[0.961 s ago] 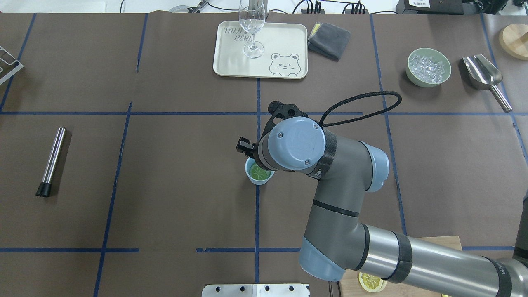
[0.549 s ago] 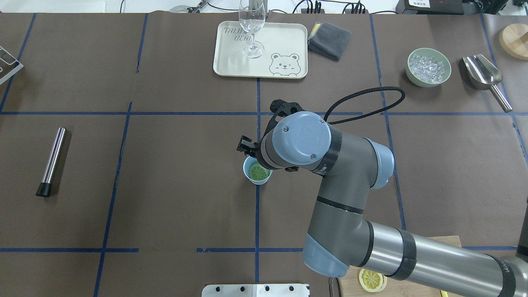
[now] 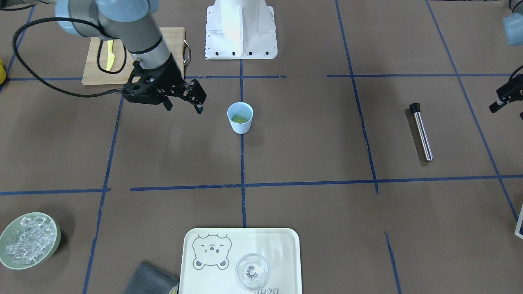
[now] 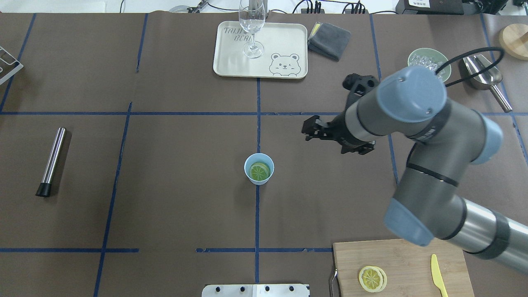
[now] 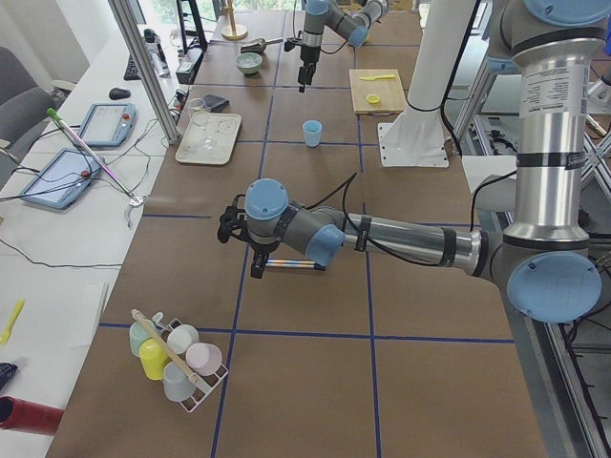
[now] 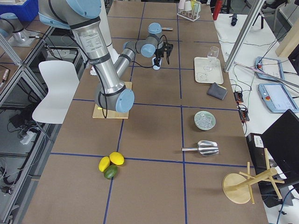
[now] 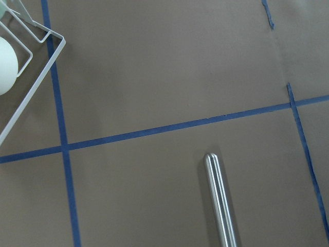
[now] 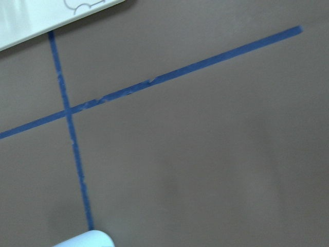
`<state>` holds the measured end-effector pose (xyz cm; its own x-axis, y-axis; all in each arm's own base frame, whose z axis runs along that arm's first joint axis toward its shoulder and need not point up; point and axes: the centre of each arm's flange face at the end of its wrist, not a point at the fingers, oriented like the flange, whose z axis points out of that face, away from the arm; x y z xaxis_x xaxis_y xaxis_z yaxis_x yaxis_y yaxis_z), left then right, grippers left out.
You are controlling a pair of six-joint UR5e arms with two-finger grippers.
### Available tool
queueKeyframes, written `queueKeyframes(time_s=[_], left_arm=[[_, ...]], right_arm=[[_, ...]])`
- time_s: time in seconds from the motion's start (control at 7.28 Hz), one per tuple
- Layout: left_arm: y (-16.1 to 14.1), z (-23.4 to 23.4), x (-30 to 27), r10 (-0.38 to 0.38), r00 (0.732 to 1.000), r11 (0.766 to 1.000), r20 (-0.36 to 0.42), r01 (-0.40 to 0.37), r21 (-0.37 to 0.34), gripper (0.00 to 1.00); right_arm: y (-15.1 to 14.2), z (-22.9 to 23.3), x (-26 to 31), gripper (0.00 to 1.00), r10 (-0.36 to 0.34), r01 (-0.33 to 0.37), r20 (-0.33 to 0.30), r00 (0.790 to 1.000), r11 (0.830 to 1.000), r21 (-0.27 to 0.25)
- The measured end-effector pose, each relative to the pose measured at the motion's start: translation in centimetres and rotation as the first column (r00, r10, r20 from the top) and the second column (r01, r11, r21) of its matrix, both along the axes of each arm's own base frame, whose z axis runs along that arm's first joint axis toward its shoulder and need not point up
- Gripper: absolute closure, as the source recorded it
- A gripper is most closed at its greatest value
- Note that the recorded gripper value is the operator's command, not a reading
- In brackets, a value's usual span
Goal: Squeeze lemon into cup
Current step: 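Raise the right arm from the cup while the left arm reaches toward the muddler, then lower the left gripper and grasp the steel muddler upright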
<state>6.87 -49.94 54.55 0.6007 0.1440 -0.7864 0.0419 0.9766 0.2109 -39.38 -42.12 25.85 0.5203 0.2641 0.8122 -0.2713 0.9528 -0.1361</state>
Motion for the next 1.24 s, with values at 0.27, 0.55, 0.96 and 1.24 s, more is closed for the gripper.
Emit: queueKeyframes(time_s=[0.27, 0.55, 0.96, 1.24], left_arm=[[-1.1, 0.5, 8.5, 0.005, 0.997, 0.999, 0.083, -0.002, -0.037, 0.09], [-1.9, 2.3, 11.6, 0.018, 0.994, 0.996, 0.11, -0.008, -0.088, 0.1], [-1.6, 3.5, 15.5, 0.078, 0.989, 0.992, 0.125, -0.064, -0.109, 0.1], [-1.6, 3.5, 16.3, 0.091, 0.988, 0.991, 0.123, -0.078, -0.113, 0.15]], right_arm=[[-0.4, 5.9, 6.8, 0.0, -0.06, 0.063, -0.064, 0.996, 0.997, 0.04], [-0.4, 8.6, 10.1, 0.0, -0.094, 0.099, -0.091, 0.991, 0.994, 0.054], [-0.1, 8.8, 10.9, 0.0, -0.101, 0.107, -0.092, 0.991, 0.993, 0.059], [0.0, 8.9, 11.0, 0.0, -0.102, 0.108, -0.092, 0.99, 0.993, 0.056]])
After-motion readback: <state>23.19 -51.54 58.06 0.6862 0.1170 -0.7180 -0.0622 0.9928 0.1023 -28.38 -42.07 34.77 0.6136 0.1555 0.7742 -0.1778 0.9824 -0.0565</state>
